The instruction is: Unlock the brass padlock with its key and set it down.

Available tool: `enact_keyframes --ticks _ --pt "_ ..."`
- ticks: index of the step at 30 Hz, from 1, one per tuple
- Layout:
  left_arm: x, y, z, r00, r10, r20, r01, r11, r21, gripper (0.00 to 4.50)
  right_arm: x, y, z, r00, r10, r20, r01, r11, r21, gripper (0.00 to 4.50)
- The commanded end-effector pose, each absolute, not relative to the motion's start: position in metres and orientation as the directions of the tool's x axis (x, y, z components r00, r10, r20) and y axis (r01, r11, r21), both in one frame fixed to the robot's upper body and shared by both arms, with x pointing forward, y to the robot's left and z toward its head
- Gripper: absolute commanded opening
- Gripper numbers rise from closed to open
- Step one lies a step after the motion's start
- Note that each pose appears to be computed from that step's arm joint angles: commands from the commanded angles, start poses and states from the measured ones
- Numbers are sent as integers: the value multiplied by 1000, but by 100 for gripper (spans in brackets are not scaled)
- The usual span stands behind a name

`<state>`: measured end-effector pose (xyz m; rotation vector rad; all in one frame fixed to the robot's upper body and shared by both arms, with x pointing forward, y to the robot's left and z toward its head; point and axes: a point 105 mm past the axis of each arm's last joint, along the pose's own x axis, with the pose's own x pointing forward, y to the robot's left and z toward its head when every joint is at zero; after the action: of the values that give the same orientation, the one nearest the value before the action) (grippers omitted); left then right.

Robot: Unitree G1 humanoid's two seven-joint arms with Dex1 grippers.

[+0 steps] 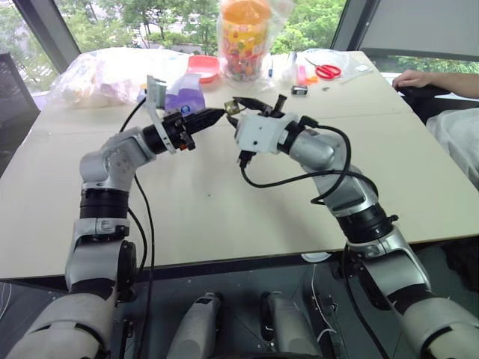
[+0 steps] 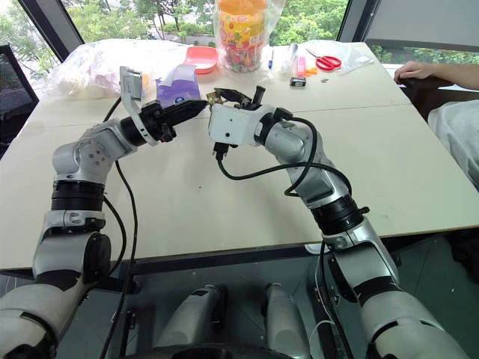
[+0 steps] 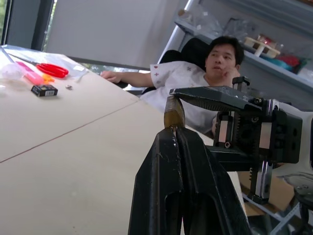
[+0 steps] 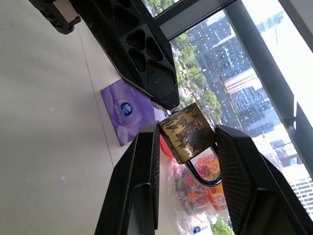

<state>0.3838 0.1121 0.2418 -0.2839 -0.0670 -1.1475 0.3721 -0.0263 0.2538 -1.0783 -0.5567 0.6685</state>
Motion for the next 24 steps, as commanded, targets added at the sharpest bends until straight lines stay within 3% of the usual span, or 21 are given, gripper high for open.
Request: enact_keyframes --ticks 1,6,10,15,17,21,24 --pt "382 110 251 419 -896 149 904 427 22 1 362 -21 273 648 746 154 -168 336 -927 109" --pt "384 106 249 451 -891 56 841 444 309 1 363 -21 273 649 746 149 -175 337 -925 109" --pt "385 105 248 456 -889 26 801 423 424 1 363 -21 273 650 746 147 -178 338 -924 109" --pt "386 107 251 438 -898 38 870 434 233 1 363 -21 274 651 745 149 -177 339 -924 109" --pt "380 113 256 381 -922 68 921 385 60 59 363 -22 274 653 742 153 -172 342 -924 109" --pt "375 123 260 361 -927 98 931 353 -93 215 363 -22 275 656 738 158 -165 345 -924 109" --pt "379 128 268 393 -905 164 915 368 -165 215 363 -22 276 657 736 164 -159 348 -924 109"
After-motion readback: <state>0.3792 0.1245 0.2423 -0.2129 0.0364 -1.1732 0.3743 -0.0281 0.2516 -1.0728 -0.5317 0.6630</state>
